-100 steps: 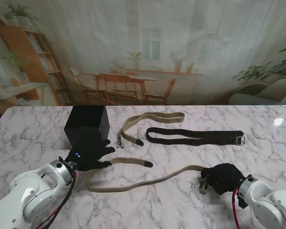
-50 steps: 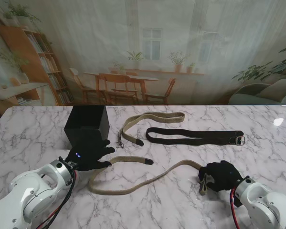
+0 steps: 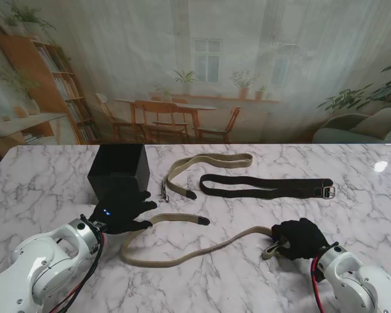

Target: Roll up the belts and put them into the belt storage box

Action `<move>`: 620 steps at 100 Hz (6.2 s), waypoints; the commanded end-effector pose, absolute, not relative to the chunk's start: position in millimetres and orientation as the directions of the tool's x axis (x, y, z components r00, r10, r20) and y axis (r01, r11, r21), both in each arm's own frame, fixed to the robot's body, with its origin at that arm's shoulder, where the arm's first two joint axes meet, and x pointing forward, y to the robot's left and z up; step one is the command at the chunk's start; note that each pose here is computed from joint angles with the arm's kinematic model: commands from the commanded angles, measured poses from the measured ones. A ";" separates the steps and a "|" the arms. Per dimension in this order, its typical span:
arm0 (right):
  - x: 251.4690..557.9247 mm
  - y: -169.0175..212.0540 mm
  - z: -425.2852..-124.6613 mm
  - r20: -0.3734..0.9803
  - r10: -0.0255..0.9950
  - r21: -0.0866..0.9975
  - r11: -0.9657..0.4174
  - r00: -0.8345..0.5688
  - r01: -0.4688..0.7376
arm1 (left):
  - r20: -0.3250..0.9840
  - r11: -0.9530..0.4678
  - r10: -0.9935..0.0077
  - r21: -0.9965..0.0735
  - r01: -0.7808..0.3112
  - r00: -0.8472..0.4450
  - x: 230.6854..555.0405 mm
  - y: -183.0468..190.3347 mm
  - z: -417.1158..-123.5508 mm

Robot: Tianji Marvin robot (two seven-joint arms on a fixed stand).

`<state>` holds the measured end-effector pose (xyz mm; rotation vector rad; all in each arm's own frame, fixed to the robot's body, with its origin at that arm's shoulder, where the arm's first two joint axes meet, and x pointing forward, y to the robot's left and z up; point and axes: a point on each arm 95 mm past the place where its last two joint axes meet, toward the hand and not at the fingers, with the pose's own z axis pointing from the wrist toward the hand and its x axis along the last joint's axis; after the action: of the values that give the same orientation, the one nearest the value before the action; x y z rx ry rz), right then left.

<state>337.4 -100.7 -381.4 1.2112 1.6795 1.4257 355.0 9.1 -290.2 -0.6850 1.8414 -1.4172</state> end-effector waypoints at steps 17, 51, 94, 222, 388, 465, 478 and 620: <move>339.1 -98.1 -388.9 0.109 0.916 0.968 -0.009 -0.386 0.251 | -0.206 0.266 -0.765 -0.964 -0.008 -0.611 354.8 9.3 -293.9; 342.8 -97.0 -392.3 0.131 0.906 0.979 -0.056 -0.401 0.194 | -0.206 0.266 -0.765 -0.964 -0.007 -0.611 354.9 9.8 -294.5; 345.5 -94.7 -395.9 0.159 0.890 0.982 -0.100 -0.428 0.158 | -0.207 0.265 -0.766 -0.964 -0.005 -0.609 354.3 10.7 -295.0; 336.9 -92.1 -366.1 0.043 0.841 0.939 0.150 -0.540 0.308 | -0.202 0.264 -0.770 -0.964 -0.015 -0.606 356.1 12.2 -296.1; 342.4 -73.9 -393.2 0.166 0.871 0.975 -0.074 -0.462 0.212 | -0.197 0.262 -0.772 -0.965 -0.021 -0.605 355.8 12.9 -300.2; 343.8 -73.1 -388.5 0.169 0.846 0.979 -0.084 -0.506 0.186 | -0.193 0.261 -0.772 -0.965 -0.024 -0.605 356.3 13.2 -301.1; 340.5 -72.1 -382.6 0.150 0.833 0.973 -0.030 -0.532 0.228 | -0.193 0.262 -0.772 -0.965 -0.026 -0.606 356.4 13.1 -301.4; 333.7 -82.2 -379.9 -0.039 0.831 0.932 0.230 -0.556 0.278 | -0.189 0.262 -0.776 -0.964 -0.035 -0.602 357.3 14.5 -303.9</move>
<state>339.1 -80.4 -370.0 0.9870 1.9454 1.3510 357.6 14.0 -300.1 -0.7210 1.8443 -1.4092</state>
